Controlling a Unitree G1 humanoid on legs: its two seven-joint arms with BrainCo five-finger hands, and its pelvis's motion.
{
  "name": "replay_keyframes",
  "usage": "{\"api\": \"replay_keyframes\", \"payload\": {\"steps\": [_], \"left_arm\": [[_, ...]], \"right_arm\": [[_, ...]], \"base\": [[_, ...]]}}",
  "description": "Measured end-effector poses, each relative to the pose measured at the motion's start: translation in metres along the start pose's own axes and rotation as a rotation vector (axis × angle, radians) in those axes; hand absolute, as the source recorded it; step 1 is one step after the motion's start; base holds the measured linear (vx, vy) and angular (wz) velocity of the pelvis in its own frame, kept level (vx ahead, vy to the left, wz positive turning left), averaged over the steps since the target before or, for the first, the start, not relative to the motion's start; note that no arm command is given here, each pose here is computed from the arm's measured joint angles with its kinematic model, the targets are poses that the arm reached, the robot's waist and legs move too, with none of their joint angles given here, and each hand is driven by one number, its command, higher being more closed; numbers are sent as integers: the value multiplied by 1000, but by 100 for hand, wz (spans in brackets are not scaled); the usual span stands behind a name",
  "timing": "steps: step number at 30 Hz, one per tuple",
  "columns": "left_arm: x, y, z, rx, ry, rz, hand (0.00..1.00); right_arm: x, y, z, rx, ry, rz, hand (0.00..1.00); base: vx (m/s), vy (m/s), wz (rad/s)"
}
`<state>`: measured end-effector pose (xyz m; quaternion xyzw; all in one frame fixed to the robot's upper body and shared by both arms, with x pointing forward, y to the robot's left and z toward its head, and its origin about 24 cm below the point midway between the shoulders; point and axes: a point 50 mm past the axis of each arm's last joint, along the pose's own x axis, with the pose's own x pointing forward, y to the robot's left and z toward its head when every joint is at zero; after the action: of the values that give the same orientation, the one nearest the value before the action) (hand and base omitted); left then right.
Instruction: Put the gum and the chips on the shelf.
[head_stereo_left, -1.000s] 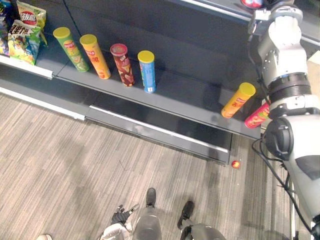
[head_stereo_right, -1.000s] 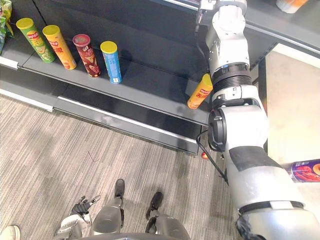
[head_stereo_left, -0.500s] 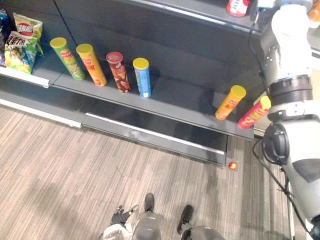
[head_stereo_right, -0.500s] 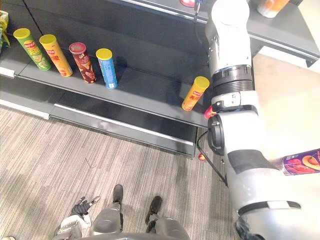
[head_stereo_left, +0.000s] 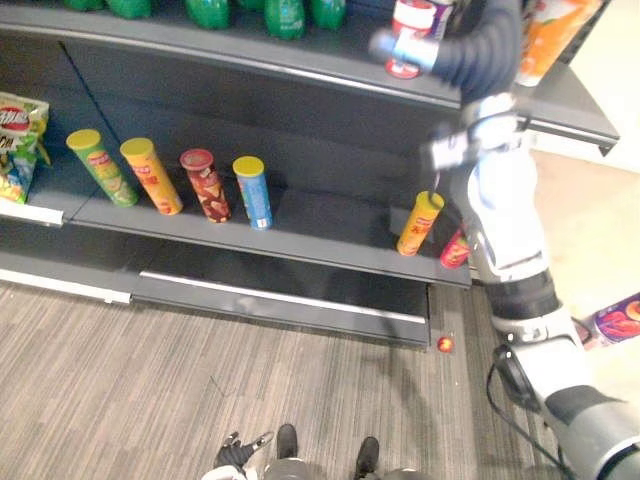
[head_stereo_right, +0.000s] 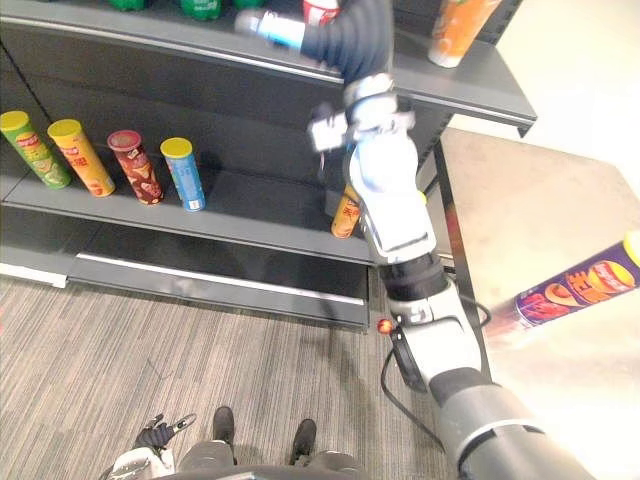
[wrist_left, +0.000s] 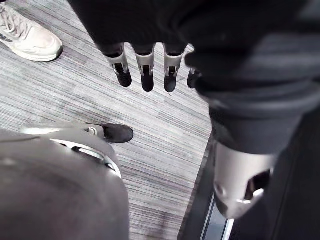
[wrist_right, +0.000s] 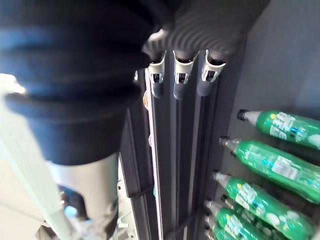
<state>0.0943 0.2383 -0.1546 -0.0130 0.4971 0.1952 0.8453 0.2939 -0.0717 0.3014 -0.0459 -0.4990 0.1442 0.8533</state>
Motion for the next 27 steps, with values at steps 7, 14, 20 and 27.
{"api": "replay_keyframes", "payload": {"steps": [7,14,20,27], "left_arm": [[-7,7,-28,33,82,15,0],[-11,5,-44,93,135,-10,0],[-11,2,-42,147,111,-32,0],[-10,-1,-41,187,112,-52,0]], "right_arm": [[-70,16,-10,55,129,168,0],[-113,6,-11,65,242,258,0],[-157,8,-21,120,414,301,0],[-275,31,-53,281,942,345,0]], "base": [[8,33,-78],[38,43,-78],[4,16,-39],[-39,-8,16]]}}
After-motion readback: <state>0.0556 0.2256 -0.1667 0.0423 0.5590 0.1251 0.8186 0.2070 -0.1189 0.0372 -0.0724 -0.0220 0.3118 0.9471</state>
